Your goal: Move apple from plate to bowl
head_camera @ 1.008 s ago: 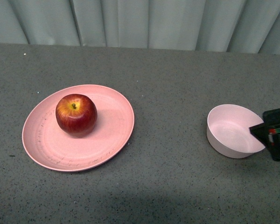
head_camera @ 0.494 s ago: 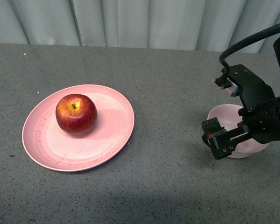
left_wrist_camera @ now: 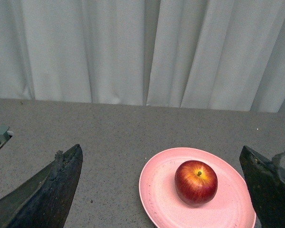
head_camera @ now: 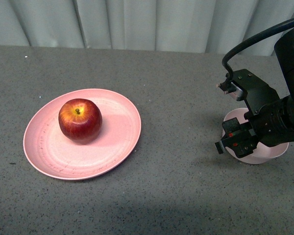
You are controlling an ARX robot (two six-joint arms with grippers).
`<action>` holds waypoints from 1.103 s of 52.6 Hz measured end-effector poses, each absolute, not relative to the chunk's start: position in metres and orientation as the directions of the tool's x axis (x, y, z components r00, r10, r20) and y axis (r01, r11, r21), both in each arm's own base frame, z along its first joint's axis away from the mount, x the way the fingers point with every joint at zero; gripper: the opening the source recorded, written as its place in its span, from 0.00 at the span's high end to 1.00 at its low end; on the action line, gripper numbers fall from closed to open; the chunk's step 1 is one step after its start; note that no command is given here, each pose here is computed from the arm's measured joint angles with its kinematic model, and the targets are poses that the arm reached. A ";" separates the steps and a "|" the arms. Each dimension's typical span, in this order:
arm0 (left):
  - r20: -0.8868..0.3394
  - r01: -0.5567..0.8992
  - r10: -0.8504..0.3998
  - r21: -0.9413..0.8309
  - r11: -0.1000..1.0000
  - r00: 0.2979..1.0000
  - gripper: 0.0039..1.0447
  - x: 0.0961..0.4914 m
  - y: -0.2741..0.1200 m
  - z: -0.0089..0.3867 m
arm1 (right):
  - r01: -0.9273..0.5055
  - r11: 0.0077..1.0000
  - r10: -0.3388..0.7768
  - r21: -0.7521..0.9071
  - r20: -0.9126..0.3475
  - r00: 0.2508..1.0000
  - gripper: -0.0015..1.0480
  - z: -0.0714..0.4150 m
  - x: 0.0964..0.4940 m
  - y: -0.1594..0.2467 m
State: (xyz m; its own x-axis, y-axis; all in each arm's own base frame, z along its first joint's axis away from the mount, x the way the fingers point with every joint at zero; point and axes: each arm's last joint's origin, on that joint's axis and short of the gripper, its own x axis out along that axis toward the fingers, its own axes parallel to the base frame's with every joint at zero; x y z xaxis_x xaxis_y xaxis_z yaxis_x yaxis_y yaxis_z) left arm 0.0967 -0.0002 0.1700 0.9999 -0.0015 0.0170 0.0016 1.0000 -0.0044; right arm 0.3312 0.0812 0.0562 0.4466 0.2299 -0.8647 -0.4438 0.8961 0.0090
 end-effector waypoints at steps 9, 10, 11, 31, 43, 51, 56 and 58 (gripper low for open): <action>0.017 0.002 -0.002 -0.004 1.000 1.000 0.06 0.097 0.000 0.170 | -0.439 0.898 0.226 0.011 -0.869 0.440 0.92 0.056 0.330 0.082; 0.017 0.002 -0.002 -0.004 1.000 1.000 0.06 0.097 0.000 0.170 | -0.439 0.899 0.223 0.009 -0.870 0.440 0.94 0.056 0.330 0.082; 0.017 0.002 -0.002 -0.004 1.000 1.000 0.06 0.097 0.000 0.170 | -0.436 0.900 0.219 0.005 -0.870 0.441 0.96 0.056 0.330 0.082; 0.017 0.002 -0.002 -0.004 1.000 1.000 0.06 0.097 0.000 0.170 | -0.469 0.883 0.297 0.030 -0.809 0.508 0.99 0.099 0.328 0.093; 0.017 0.002 -0.002 -0.004 1.000 1.000 0.06 0.097 0.000 0.170 | -0.551 0.827 0.454 0.112 -0.713 0.535 0.99 0.139 0.329 0.119; 0.017 0.002 -0.002 -0.004 1.000 1.000 0.06 0.097 0.000 0.170 | -0.593 0.784 0.532 0.183 -0.692 0.489 0.99 0.137 0.331 0.142; 0.017 0.002 -0.002 -0.004 1.000 1.000 0.06 0.097 0.000 0.170 | -0.602 0.765 0.558 0.227 -0.700 0.445 0.99 0.127 0.332 0.155; 0.017 0.002 -0.002 -0.004 1.000 1.000 0.06 0.097 0.000 0.170 | -0.600 0.762 0.563 0.243 -0.707 0.429 0.99 0.122 0.332 0.159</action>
State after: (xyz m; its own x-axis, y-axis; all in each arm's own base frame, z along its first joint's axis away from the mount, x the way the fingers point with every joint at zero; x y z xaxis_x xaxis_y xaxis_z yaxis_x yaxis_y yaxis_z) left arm 0.0967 -0.0002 0.1700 0.9999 -0.0015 0.0170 0.0016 1.0000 -0.0044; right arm 0.3323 0.1594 0.1217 0.4286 0.5630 -0.7066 -0.5999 0.7621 0.2433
